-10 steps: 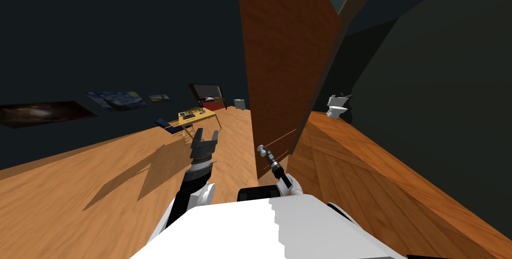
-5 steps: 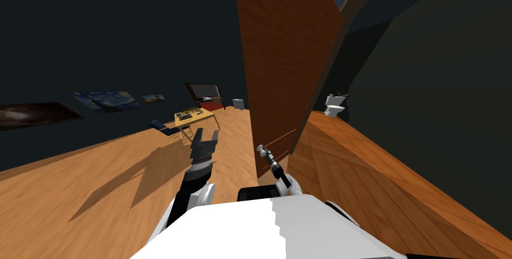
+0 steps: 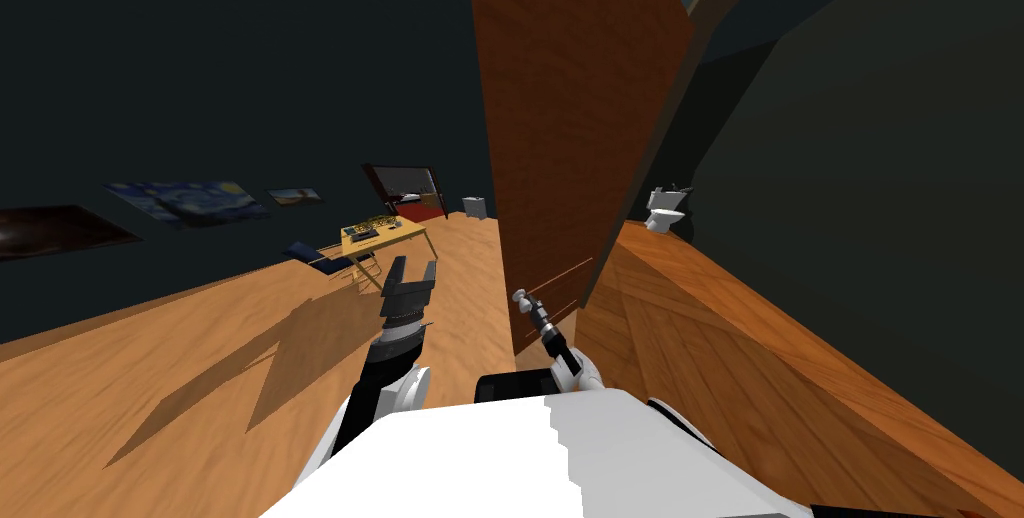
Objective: Push the door open
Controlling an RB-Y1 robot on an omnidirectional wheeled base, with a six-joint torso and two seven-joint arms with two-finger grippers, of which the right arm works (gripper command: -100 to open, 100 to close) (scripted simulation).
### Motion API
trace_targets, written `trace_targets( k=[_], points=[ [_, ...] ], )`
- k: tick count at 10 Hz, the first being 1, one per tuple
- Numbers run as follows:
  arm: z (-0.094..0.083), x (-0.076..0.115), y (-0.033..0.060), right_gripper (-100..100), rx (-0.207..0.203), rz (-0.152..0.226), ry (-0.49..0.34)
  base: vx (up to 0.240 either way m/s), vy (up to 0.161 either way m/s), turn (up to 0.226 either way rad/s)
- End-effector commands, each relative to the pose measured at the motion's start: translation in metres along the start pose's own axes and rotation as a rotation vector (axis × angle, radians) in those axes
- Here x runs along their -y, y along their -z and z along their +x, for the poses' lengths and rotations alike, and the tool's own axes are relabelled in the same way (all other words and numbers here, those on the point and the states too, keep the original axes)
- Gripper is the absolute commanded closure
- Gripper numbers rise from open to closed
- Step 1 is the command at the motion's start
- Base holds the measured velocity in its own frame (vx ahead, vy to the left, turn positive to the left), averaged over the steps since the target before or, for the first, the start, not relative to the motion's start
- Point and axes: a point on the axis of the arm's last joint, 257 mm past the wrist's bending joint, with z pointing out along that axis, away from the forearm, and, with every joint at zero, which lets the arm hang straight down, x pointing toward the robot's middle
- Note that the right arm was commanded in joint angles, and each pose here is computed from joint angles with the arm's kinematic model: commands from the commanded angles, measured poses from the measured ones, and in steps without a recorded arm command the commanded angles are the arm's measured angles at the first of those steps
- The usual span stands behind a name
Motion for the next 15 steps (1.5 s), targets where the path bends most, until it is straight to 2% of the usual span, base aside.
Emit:
trace_targets(
  k=[1,6,8,9,11,15],
  points=[
    [0.0072,-0.0082,-0.0070,100,-0.012,-0.022,-0.062,0.040,0.025,-0.041],
    [0.0102,-0.0070,-0.0101,100,-0.009,-0.021,-0.209,0.042,0.037,-0.045],
    [0.0102,-0.0070,-0.0101,100,-0.009,-0.021,-0.214,0.021,0.017,-0.010],
    [0.0111,-0.0066,-0.0111,100,-0.007,-0.021,-0.264,0.031,0.018,-0.050],
    [0.0111,-0.0066,-0.0111,100,-0.007,-0.021,-0.264,0.014,0.014,-0.015],
    [0.0140,-0.0053,-0.0140,100,-0.003,-0.020,-0.401,0.035,0.034,-0.045]
  ],
)
